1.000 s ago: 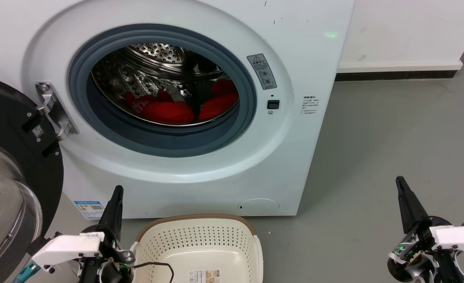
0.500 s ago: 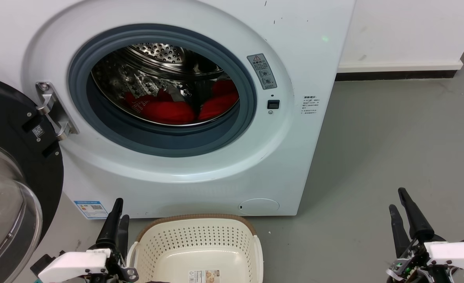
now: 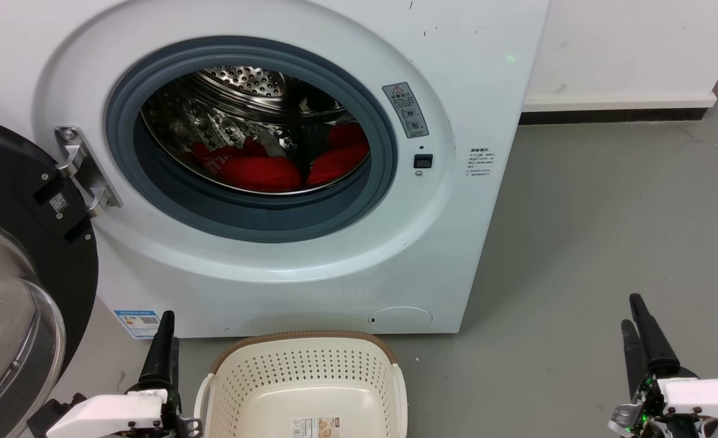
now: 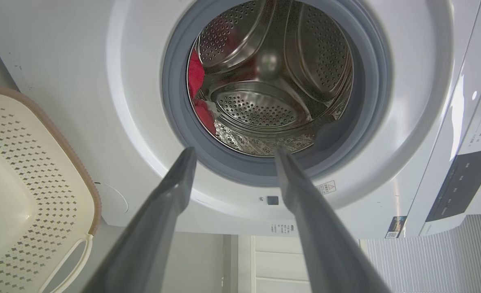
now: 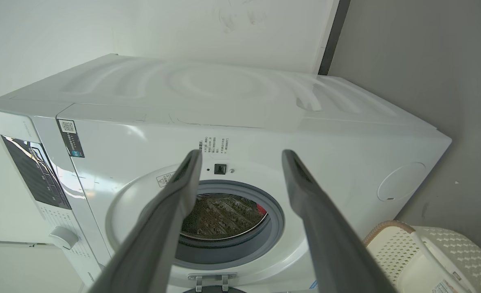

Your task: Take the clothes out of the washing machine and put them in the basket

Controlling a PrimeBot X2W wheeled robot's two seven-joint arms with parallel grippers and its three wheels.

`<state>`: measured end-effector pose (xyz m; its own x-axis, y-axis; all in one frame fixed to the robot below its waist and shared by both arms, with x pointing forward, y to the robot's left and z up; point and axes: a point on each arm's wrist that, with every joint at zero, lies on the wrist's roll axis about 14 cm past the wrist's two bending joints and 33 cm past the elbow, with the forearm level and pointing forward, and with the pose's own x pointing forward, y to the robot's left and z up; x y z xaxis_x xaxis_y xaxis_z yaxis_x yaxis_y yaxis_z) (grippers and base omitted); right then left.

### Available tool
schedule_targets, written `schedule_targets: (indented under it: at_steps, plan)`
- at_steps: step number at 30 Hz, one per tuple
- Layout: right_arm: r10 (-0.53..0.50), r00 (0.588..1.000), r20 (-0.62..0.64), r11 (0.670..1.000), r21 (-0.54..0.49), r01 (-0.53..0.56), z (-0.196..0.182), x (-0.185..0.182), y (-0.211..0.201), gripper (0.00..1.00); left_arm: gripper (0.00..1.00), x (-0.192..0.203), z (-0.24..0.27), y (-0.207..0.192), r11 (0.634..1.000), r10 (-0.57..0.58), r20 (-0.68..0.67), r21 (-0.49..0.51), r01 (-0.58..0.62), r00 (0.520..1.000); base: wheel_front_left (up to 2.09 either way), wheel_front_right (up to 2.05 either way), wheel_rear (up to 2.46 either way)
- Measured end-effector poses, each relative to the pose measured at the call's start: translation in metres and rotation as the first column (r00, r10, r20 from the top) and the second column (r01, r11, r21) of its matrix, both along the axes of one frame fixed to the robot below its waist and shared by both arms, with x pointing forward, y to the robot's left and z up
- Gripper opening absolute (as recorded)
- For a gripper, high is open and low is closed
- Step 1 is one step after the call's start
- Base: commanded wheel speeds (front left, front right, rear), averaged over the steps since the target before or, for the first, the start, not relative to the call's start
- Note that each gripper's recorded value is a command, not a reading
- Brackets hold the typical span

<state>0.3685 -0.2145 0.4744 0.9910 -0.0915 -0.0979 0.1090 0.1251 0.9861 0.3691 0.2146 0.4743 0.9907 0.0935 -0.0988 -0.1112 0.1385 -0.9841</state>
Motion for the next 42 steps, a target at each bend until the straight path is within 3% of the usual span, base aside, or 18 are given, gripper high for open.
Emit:
schedule_targets:
  at_steps: [8, 15, 21, 22, 31, 42]
  plan:
    - [-0.051, 0.999, 0.000, 0.984, -0.173, 0.050, 0.005, -0.002, -0.021, 1.00, 1.00, -0.001, 0.003, 0.010, 0.992, 0.025, 0.000, 0.120, -0.025, 1.000, 0.00, 0.00, 0.00]
    - [-0.064, 0.997, 0.041, 0.920, -0.385, 0.075, 0.025, 0.001, -0.031, 1.00, 1.00, 0.000, 0.021, 0.026, 0.962, 0.078, 0.021, 0.262, -0.080, 0.997, 0.00, 0.00, 0.00]
    - [-0.036, 0.995, 0.094, 0.834, -0.546, 0.082, 0.049, 0.005, -0.027, 1.00, 1.00, 0.002, 0.037, 0.035, 0.903, 0.121, 0.014, 0.414, -0.115, 0.993, 0.00, 0.00, 0.00]
    - [-0.036, 0.995, 0.094, 0.834, -0.546, 0.082, 0.049, 0.005, -0.027, 1.00, 1.00, 0.002, 0.037, 0.035, 0.903, 0.121, 0.014, 0.414, -0.115, 0.993, 0.00, 0.00, 0.00]
    - [0.015, 0.987, 0.163, 0.676, -0.728, 0.110, 0.079, 0.008, -0.015, 1.00, 1.00, 0.007, 0.067, 0.016, 0.792, 0.098, 0.063, 0.599, -0.116, 0.993, 0.00, 0.00, 0.00]
    - [0.116, 0.973, 0.199, 0.437, -0.890, 0.130, 0.102, 0.008, 0.015, 1.00, 1.00, 0.005, 0.086, -0.006, 0.662, 0.030, 0.135, 0.740, -0.121, 0.990, 0.00, 0.00, 0.00]
